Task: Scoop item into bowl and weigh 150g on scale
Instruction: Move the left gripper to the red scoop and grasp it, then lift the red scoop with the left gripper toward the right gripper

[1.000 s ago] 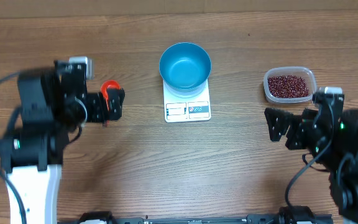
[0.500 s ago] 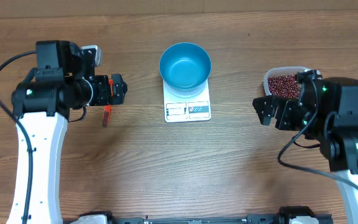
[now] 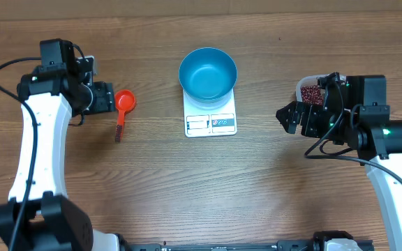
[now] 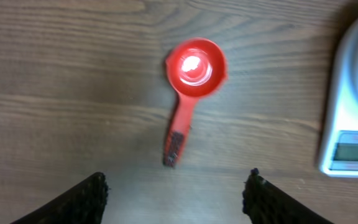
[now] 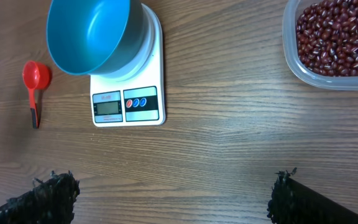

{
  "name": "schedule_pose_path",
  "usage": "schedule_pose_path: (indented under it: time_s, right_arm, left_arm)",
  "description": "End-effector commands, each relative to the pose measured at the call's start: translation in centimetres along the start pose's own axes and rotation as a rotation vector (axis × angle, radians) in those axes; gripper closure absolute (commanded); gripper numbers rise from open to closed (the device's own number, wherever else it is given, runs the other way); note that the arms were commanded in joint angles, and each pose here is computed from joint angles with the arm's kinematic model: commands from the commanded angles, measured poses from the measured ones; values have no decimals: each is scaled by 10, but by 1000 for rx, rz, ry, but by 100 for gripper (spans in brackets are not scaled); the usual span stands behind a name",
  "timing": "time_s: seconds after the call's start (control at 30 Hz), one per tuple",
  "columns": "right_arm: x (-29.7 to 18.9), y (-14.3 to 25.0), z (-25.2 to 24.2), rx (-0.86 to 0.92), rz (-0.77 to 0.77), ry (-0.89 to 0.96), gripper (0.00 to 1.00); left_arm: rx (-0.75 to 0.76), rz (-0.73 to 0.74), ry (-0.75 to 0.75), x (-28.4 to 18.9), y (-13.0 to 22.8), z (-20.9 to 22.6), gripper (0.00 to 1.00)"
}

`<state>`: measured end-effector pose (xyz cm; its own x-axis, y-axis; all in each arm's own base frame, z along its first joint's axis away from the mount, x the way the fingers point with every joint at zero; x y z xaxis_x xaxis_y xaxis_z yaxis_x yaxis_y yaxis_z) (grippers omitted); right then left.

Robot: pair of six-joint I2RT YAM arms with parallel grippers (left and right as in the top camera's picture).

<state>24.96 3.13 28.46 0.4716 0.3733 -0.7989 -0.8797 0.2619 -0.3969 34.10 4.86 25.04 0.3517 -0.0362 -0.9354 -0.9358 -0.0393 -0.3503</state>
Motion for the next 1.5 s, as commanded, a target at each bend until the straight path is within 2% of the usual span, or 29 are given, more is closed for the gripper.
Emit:
schedule_pose_path:
  time_s: [0.0,0.13,0.63,0.93,1.0,1.1,1.2,1.3,1.47]
  right_arm:
    - [-3,-6,5,-12,-21,-19,1]
    - [0,-9,5,-14,-27,-21,1]
    - [3,-8,8,-13,-1,-52,5]
    - [4,-6,12,27,8,-61,7]
    - [4,-6,12,31,8,-60,7]
    - [4,-6,12,50,8,-61,7]
    - [4,-6,12,53,8,-61,7]
    - [4,-6,12,54,8,-61,8]
    - [4,-7,12,79,6,-63,9]
  left_arm:
    - [79,-5,-15,15,-11,7,31]
    - [153,3,14,45,-20,9,36]
    - [183,10,97,147,-34,14,43]
    - [196,-3,157,182,-35,7,51]
    - [196,-2,157,186,-34,7,57]
    - [187,2,159,191,-33,7,76]
    - [184,4,163,193,-33,7,82]
    - [172,5,163,193,-33,6,94]
    - [85,2,160,187,-37,8,96]
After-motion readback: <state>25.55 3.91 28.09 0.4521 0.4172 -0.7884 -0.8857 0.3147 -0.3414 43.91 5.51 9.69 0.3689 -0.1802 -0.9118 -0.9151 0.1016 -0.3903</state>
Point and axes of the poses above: each gripper's point midway between its finger pads, its own x axis out along the fingers, its own z axis along the line the jaws close on, y = z × x, the point moved 10 cm from there along -x, back along the fingers, and after that the axes turned 6 degrees about x, right-handed, at the moved point
